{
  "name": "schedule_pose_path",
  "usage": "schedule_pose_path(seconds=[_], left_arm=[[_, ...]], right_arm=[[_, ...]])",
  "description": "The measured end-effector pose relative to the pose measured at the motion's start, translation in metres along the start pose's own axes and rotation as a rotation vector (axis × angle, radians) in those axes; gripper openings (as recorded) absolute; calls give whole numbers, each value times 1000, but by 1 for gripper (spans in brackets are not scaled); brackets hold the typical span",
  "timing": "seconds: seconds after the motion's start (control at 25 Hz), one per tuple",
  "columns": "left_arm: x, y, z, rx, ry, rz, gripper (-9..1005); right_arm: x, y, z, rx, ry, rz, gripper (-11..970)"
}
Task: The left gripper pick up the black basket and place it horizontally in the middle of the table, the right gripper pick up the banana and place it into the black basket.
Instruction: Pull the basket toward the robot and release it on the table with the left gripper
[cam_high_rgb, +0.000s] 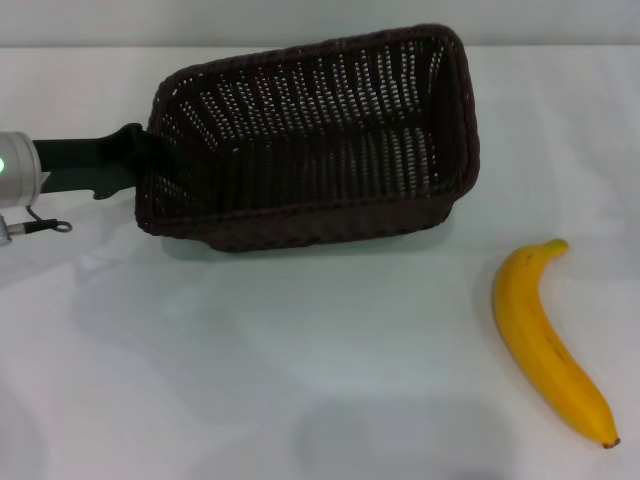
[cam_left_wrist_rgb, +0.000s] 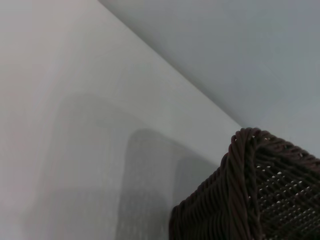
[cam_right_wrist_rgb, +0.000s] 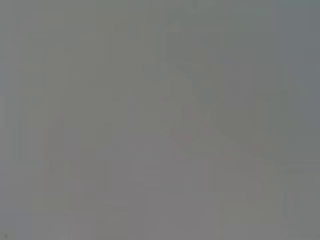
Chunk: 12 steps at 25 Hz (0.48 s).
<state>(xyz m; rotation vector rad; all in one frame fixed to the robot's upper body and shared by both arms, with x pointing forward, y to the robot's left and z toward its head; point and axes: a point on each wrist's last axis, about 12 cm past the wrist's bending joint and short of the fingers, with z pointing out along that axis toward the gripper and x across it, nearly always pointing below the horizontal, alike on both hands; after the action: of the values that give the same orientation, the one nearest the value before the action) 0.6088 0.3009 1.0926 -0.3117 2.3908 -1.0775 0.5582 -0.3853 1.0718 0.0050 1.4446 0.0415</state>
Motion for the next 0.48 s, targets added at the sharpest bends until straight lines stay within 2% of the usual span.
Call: schedule_pose_path(seconds=[0.24,0.48], left_arm=[[-2,-9,6,4,13,29,166],[-5,-14,5,30,-15,40,179]], right_arm=[[-1,-8,-3,24,-3,-2,792],[0,-8,-6,29,-1,-1,792]])
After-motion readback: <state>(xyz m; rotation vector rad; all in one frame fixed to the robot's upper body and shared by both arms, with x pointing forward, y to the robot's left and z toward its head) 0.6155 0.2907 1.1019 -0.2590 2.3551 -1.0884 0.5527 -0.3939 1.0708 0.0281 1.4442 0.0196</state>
